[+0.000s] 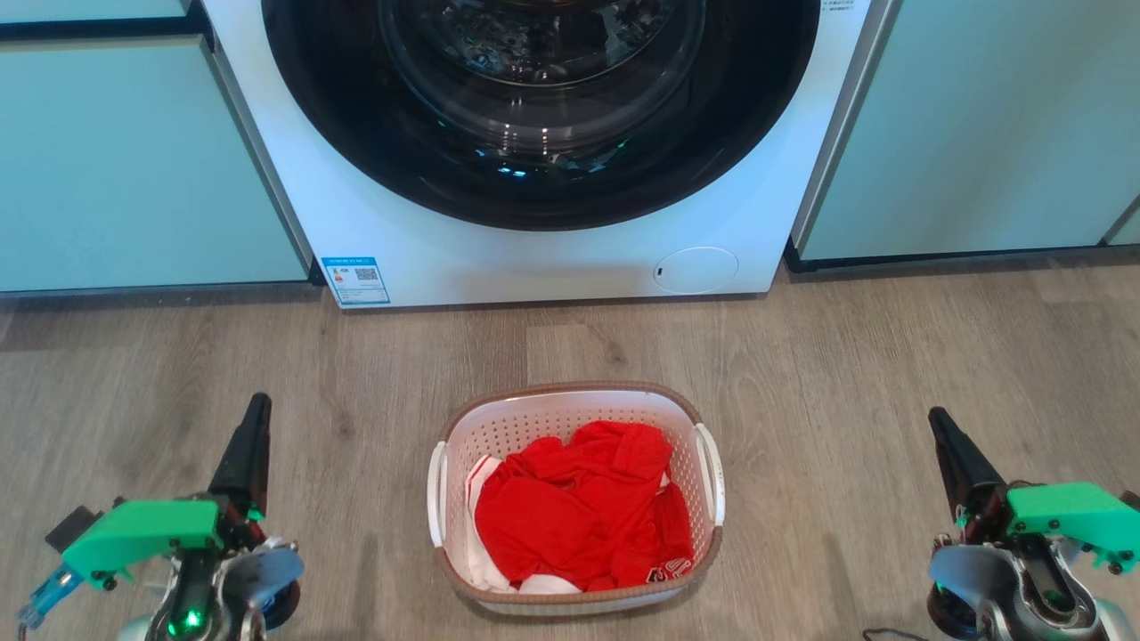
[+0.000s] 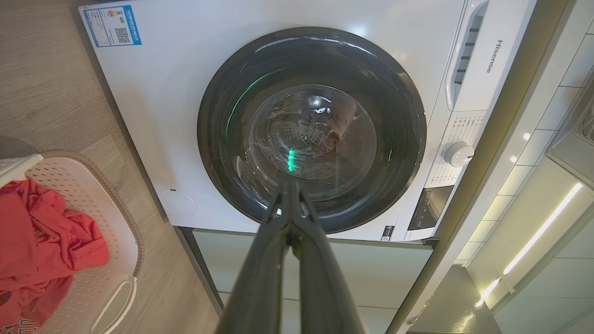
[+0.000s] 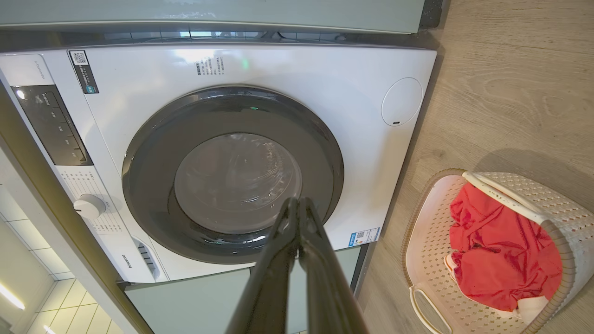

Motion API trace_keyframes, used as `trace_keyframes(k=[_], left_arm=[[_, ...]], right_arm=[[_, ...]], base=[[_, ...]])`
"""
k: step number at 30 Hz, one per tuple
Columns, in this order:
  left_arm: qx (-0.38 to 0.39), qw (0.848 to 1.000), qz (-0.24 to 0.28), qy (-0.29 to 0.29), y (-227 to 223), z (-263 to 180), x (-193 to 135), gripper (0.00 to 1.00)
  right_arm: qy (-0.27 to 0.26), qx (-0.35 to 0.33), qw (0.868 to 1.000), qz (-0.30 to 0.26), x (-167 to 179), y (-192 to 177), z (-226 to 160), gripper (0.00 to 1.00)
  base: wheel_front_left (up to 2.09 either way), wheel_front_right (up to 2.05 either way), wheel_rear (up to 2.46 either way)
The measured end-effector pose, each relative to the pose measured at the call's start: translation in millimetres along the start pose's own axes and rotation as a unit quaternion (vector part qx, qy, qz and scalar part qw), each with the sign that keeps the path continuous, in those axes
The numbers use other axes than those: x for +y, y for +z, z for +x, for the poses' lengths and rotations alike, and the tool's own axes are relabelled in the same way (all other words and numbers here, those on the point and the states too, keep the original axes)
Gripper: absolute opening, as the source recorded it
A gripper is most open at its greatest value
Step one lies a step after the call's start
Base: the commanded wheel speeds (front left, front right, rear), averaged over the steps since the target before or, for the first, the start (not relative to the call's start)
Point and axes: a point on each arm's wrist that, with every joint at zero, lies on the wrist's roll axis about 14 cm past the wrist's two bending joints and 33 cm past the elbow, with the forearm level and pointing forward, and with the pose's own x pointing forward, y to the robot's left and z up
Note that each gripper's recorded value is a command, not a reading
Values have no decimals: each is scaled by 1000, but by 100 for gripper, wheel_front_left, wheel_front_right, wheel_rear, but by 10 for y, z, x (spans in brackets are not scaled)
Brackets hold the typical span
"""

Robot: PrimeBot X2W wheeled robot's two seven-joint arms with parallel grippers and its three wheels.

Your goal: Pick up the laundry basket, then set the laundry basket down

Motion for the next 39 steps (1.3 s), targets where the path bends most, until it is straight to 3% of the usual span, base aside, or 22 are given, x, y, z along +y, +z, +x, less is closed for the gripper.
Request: trace_keyframes(k=[39], left_arm=[[0,1000,0,0,0,0,0,0]], right_arm=[[0,0,1000,0,0,0,0,0]], base=[[0,0,0]])
